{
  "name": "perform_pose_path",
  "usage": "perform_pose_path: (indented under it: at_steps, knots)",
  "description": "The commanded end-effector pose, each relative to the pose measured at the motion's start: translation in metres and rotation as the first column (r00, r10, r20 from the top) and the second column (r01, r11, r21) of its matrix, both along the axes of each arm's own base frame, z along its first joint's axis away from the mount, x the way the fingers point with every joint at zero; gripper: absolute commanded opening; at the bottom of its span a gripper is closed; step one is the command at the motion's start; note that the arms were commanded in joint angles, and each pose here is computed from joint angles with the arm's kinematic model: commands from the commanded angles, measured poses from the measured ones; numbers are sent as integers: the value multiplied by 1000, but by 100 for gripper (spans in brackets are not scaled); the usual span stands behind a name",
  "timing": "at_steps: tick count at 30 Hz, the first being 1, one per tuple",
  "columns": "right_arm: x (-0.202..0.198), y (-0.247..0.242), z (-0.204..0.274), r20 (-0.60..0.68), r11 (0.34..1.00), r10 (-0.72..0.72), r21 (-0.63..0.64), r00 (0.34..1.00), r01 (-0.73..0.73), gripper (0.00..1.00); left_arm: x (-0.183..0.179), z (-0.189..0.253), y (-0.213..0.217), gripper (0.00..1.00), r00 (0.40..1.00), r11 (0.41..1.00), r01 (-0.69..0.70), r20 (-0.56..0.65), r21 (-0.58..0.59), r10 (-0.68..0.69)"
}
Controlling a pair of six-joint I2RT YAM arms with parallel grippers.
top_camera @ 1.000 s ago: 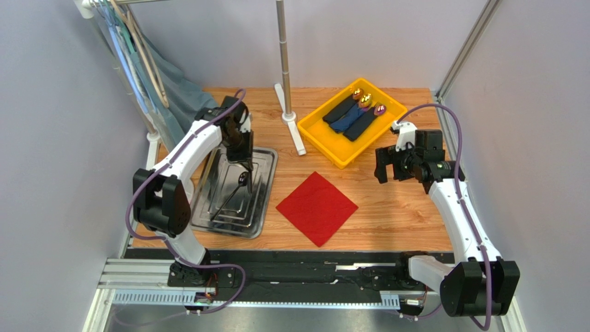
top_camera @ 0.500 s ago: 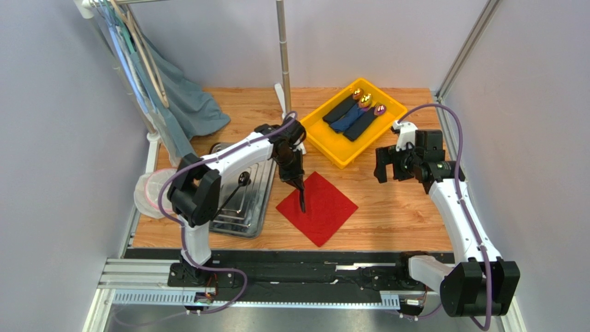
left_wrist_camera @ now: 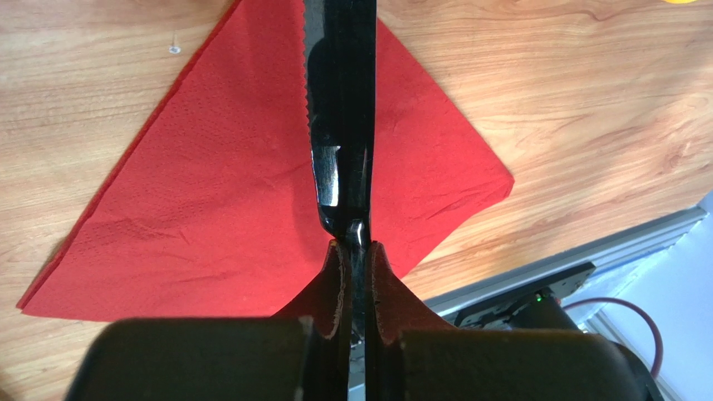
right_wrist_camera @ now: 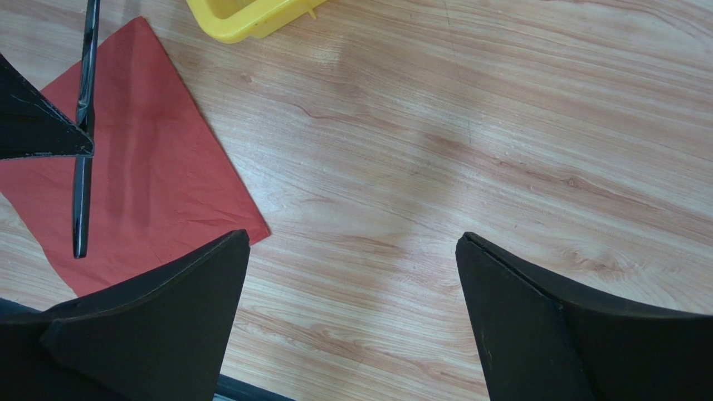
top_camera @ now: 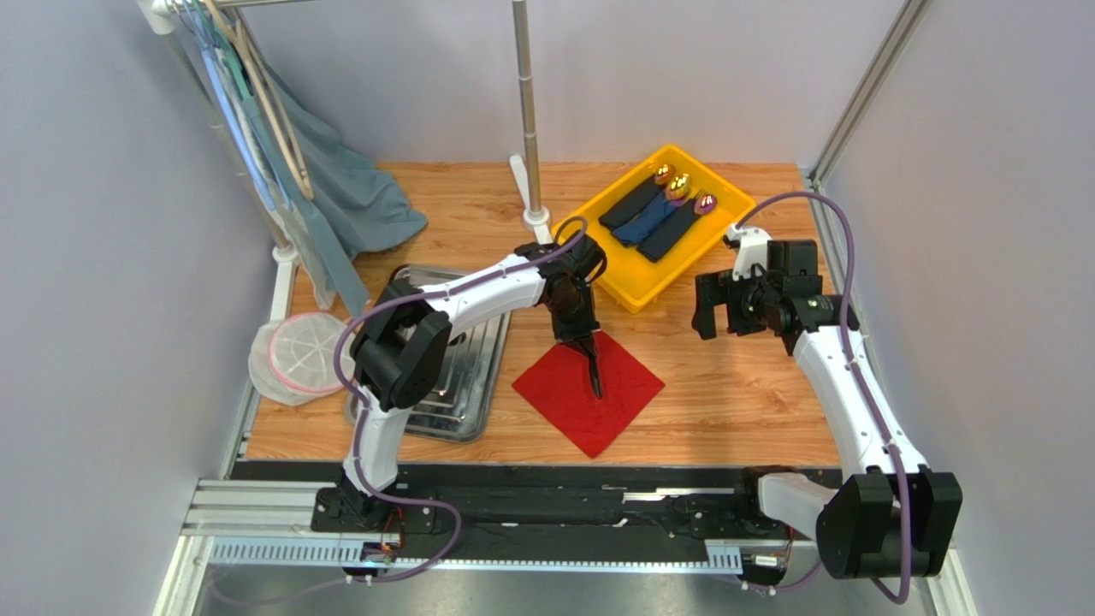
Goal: Place the utensils on the paper napkin and roll it up
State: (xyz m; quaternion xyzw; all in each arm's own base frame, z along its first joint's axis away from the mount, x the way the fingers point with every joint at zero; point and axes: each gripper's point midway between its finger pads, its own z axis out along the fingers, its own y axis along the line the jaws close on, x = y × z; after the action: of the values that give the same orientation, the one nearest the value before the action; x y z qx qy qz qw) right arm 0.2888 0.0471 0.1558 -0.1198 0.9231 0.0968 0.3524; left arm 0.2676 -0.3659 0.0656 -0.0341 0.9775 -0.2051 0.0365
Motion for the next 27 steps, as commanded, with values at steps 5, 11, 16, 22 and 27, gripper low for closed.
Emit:
perform_pose_path:
  at_steps: [5,11,16,22,27]
  knots:
    - [6,4,3,18,1000,-7,29,1000,7,100,3,-5,-9,0,1000,1000,-19,5,8,19]
    - [4,4,2,14,1000,-4,28,1000,4,100,-5,-13,6,0,1000,998,-18,-1,52,18]
    - [4,4,-2,8,1000,-4,26,1000,4,100,-6,-20,12,0,1000,998,-25,17,64,24]
    - [2,3,-5,2,1000,-5,23,1000,5,100,2,-18,8,0,999,998,0,43,68,-3]
    - [3,3,-6,-1,1000,-5,24,1000,5,100,2,-15,10,0,998,996,16,56,83,-20]
